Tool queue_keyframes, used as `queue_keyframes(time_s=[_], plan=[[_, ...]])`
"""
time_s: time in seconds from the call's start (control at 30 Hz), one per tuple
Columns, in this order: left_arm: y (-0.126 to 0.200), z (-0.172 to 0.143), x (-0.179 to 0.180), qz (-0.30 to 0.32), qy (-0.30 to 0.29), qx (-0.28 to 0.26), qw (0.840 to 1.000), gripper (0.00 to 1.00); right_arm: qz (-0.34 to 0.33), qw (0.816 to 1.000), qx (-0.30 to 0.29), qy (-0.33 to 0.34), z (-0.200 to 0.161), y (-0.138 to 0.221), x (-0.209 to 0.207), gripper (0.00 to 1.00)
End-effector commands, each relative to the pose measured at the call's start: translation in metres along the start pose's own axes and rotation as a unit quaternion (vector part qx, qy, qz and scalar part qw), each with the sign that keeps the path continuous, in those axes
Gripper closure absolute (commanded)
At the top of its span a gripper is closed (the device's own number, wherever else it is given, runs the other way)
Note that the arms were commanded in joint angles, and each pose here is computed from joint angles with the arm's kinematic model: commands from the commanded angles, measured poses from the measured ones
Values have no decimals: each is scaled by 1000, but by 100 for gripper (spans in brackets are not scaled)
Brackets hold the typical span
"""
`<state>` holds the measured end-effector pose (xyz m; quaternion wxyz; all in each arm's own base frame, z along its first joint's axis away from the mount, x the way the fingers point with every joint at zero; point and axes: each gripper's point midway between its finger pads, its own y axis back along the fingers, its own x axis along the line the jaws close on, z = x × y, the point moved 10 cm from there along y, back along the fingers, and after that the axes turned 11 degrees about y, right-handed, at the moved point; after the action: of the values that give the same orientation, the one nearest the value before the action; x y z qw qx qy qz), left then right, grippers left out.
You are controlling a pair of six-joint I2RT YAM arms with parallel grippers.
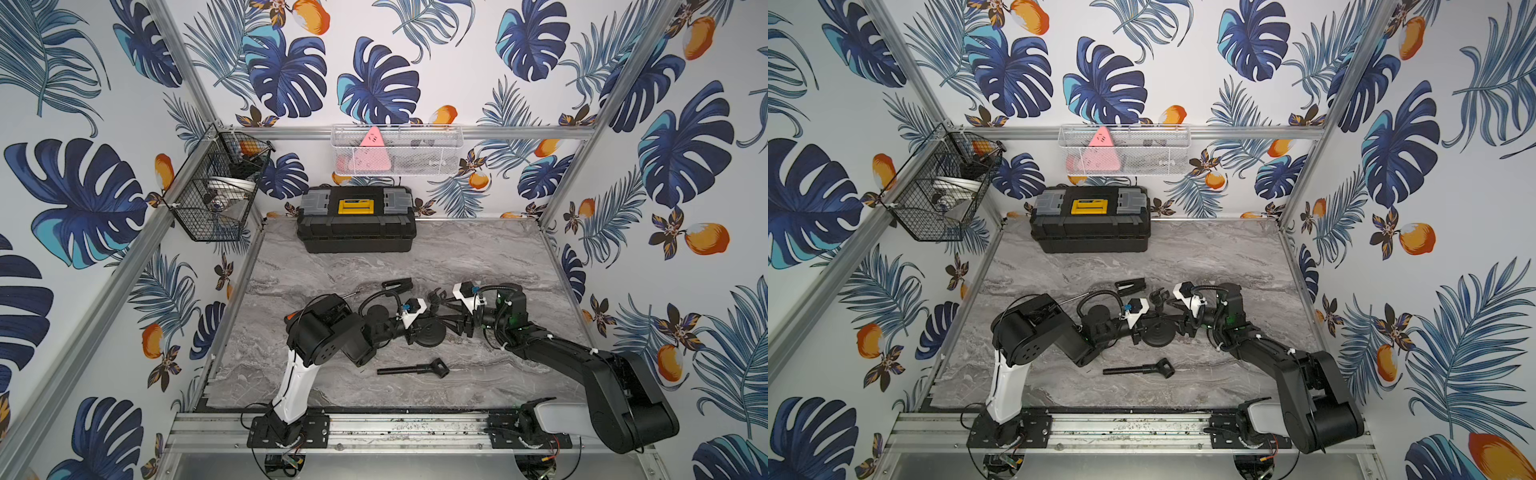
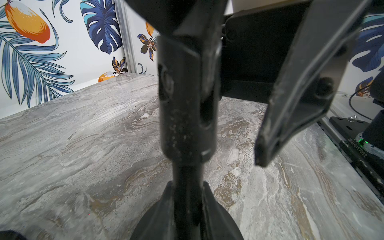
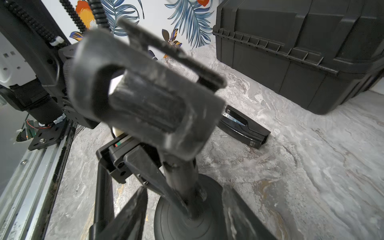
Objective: Assemble a microphone stand
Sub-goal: Screw the microphone stand pole into the microphone stand base.
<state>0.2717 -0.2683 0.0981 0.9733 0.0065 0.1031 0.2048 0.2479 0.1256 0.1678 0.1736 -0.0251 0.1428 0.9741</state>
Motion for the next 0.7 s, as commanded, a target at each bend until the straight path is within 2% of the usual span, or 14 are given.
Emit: queue_keyframes(time_s=[0.0, 0.23, 0.47, 0.5, 0.6, 0.67], plan=[[0, -13, 3, 6, 21, 36, 999, 84, 3, 999, -35, 42, 11, -3, -5, 40], [0, -12, 3, 7, 17, 40, 999, 84, 7, 998, -53, 45, 15, -10, -11, 44], [0, -13, 3, 8, 19, 39, 999, 84, 15, 997, -56, 42, 13, -15, -6, 58], [-1, -13, 3, 9, 19, 40, 999, 84, 16, 997, -56, 41, 12, -16, -5, 62], [-1, -14, 4, 10, 19, 41, 999, 84, 14, 997, -60, 35, 9, -17, -3, 84], [-1, -14, 4, 12, 19, 40, 999, 84, 7, 998, -63, 31, 7, -17, -2, 94]])
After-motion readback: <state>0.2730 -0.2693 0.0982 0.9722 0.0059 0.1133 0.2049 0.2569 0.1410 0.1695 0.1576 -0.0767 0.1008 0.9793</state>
